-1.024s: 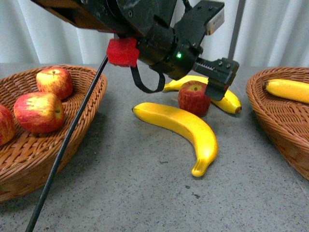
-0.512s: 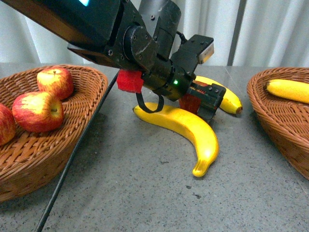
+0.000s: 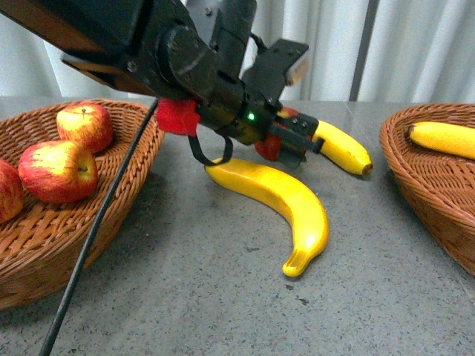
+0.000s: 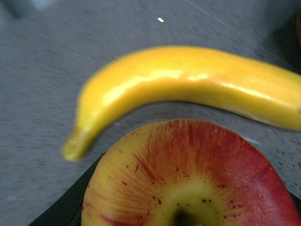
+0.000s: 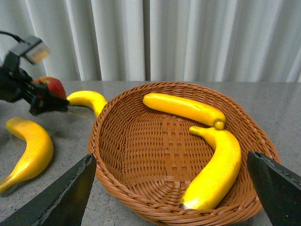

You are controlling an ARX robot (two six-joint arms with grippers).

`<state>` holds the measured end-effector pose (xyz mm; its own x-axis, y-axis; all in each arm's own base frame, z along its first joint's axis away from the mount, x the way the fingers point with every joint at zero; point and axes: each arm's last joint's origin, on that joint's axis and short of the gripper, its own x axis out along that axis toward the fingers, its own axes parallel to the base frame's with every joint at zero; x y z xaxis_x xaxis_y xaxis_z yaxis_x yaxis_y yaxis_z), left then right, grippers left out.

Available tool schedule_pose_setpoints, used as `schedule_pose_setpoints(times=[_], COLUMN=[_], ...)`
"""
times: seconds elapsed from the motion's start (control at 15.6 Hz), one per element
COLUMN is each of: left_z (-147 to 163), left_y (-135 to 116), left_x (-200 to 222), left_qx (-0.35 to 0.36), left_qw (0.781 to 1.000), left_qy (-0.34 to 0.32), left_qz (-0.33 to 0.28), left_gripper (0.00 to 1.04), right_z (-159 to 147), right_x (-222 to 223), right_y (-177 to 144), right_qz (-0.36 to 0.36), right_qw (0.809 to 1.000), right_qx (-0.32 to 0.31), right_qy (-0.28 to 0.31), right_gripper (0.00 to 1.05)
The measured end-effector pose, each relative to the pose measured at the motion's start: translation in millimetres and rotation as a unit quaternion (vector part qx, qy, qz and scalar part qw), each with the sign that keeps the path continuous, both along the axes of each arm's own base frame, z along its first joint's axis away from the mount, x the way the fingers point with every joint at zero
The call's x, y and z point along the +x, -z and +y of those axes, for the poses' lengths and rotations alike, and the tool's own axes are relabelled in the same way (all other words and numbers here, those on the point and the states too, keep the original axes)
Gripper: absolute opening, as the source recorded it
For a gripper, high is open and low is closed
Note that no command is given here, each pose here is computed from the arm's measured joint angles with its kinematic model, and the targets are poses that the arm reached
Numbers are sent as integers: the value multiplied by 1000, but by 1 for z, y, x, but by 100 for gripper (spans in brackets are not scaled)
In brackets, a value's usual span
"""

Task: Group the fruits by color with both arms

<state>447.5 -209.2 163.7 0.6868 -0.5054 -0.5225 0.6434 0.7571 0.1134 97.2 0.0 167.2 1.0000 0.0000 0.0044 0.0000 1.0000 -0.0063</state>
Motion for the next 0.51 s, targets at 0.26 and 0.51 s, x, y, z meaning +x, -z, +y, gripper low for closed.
schedule_pose_setpoints(times=[0.26,0.51], left_z=[62,133], left_y=[-88,-107], left_x=[-27,-74], left_qx=[-34,-53], left_qw=[985,949], left_qy=[-134,-290], left_qz=[-106,-107], left_gripper=[68,68], right_z=[0,0], right_x=[0,0], right_y=[0,0], right_qz=[0,0], right_qw=[1000,1000], right_qx=[0,0], right_qy=[0,0], right_gripper=[98,98])
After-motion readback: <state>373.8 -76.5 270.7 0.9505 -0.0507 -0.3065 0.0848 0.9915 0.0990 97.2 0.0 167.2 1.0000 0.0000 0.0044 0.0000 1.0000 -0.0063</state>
